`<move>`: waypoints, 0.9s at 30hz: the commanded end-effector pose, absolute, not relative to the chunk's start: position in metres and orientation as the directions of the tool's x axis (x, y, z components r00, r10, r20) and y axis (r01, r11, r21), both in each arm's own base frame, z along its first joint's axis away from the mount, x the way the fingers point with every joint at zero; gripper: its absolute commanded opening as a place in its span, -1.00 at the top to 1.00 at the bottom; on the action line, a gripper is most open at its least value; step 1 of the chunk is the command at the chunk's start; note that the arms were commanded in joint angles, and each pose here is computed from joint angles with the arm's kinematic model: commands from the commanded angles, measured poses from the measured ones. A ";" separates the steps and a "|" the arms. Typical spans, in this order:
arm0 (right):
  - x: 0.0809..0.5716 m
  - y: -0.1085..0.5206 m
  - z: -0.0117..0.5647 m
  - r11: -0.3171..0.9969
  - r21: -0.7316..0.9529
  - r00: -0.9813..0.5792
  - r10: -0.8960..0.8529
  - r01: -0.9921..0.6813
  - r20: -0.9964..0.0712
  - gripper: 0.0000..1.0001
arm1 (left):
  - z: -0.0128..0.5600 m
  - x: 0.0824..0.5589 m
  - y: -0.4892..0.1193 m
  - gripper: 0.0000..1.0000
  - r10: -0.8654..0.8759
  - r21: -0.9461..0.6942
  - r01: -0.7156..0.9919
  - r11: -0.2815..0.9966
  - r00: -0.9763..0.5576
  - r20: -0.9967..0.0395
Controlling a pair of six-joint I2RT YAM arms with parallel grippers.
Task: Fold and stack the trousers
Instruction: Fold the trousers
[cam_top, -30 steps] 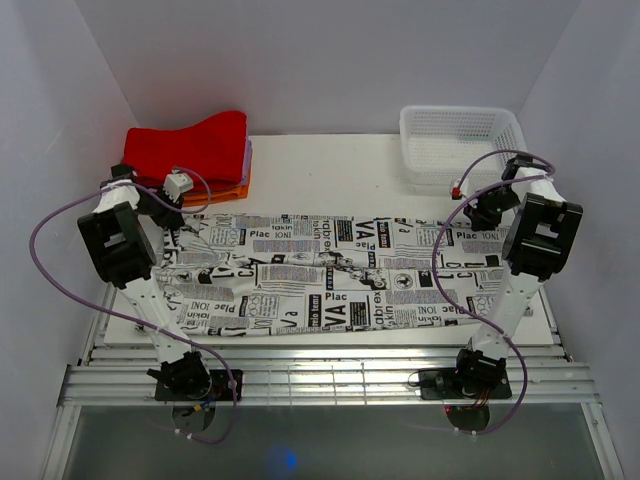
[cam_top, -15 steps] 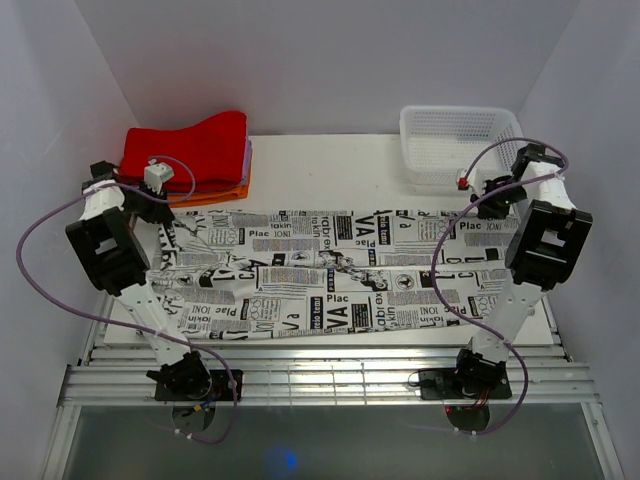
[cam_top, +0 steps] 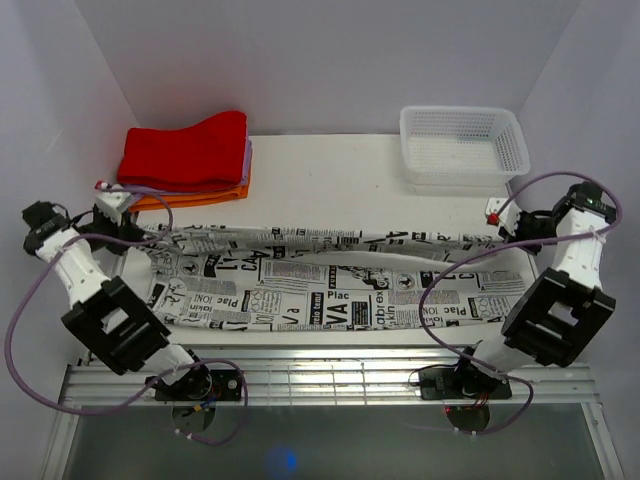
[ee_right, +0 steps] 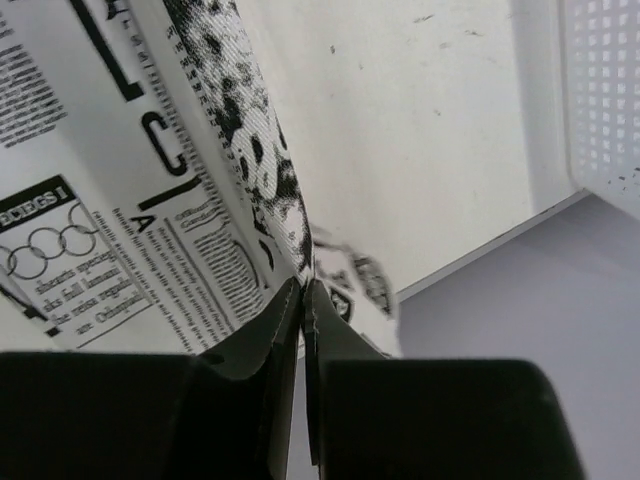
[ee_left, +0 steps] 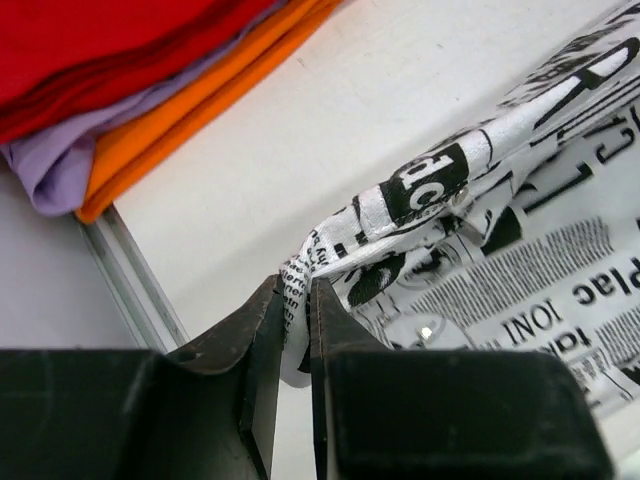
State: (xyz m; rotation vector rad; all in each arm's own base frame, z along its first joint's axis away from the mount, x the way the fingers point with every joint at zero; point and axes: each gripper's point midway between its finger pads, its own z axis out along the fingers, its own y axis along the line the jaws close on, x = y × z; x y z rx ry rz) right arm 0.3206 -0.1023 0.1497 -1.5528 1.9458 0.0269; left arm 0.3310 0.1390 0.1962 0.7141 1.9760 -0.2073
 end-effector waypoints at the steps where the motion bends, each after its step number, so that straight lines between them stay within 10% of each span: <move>1: 0.269 -0.124 0.153 0.233 -0.439 -0.052 -0.921 -0.868 -0.386 0.85 | 0.197 0.267 0.129 1.00 0.492 0.267 0.581 0.769 -0.272 -0.827; 7: 0.183 -0.133 0.088 0.184 -0.338 -0.069 -0.943 -0.923 -0.325 0.84 | 0.095 0.163 0.123 1.00 0.568 0.158 0.664 0.731 -0.463 -0.681; 15: 0.140 -0.115 0.021 0.159 -0.228 -0.085 -0.949 -0.961 -0.304 0.85 | 0.030 0.139 0.144 1.00 0.473 -0.019 0.606 0.795 -0.639 -0.606; 17: 0.137 -0.116 0.019 0.155 -0.222 -0.087 -0.954 -0.963 -0.287 0.72 | 0.034 0.140 0.147 0.70 0.469 -0.019 0.601 0.799 -0.643 -0.606; 21: 0.150 -0.125 0.040 0.217 -0.284 -0.133 -0.948 -0.934 -0.288 -0.22 | 0.068 0.146 0.156 -0.08 0.484 0.037 0.601 0.799 -0.605 -0.632; 22: 0.163 -0.135 0.058 0.223 -0.334 -0.127 -0.949 -0.916 -0.288 -0.30 | 0.082 0.151 0.157 -0.79 0.493 0.077 0.596 0.799 -0.575 -0.653; 27: 0.189 -0.146 0.112 0.297 -0.370 -0.154 -0.917 -0.880 -0.369 -0.63 | 0.148 0.177 0.175 -0.94 0.467 0.170 0.521 0.836 -0.513 -0.720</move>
